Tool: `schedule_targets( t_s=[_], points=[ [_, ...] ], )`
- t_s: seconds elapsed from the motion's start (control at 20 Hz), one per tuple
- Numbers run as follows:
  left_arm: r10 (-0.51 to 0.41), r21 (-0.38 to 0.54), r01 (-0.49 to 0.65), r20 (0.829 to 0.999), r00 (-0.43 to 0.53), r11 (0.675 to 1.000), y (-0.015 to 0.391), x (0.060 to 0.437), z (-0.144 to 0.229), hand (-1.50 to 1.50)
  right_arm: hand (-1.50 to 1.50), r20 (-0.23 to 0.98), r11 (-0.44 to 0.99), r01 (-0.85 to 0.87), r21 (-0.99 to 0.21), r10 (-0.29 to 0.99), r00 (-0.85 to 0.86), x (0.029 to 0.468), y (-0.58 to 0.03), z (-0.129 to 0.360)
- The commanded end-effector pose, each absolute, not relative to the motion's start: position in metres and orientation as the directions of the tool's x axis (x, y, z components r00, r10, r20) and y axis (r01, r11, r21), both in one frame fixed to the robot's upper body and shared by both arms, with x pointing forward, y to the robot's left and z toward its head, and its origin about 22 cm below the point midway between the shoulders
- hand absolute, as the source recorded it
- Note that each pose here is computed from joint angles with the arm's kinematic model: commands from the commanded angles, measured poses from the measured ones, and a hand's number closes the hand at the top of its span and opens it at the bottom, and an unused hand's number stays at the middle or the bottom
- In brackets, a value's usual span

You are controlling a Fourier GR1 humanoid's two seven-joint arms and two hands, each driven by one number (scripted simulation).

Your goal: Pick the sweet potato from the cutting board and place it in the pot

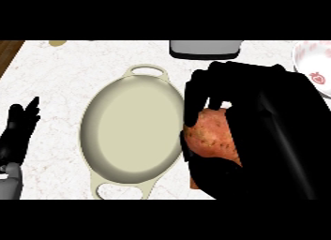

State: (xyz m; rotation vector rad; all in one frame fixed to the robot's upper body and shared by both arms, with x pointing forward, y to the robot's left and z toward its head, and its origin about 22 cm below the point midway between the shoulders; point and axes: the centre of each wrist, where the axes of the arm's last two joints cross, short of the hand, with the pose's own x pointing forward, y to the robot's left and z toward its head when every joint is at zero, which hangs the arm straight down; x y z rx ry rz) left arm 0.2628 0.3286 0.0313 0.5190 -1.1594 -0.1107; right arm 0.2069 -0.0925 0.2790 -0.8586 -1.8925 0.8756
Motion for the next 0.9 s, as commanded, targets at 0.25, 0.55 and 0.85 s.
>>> schedule_targets(
  t_s=[0.25, 0.55, 0.85],
  points=[
    [-0.358, 0.45, -0.168, 0.846, 0.396, 0.877, 0.314, 0.278, 0.027, 0.0, 1.5, 0.423, 0.473, 0.071, -0.878, 0.838, -0.344, 0.249, -0.02, 0.274],
    [-0.344, 0.436, -0.171, 0.852, 0.395, 0.884, 0.317, 0.279, 0.031, 0.0, 1.5, 0.47, 0.473, -0.058, -0.879, 0.841, -0.266, 0.273, 0.008, 0.219],
    [-0.363, 0.449, -0.147, 0.842, 0.398, 0.881, 0.323, 0.272, 0.035, 0.0, -1.5, 0.596, 0.563, -0.202, -0.801, 0.781, -0.187, 0.3, 0.015, 0.198]
  ],
)
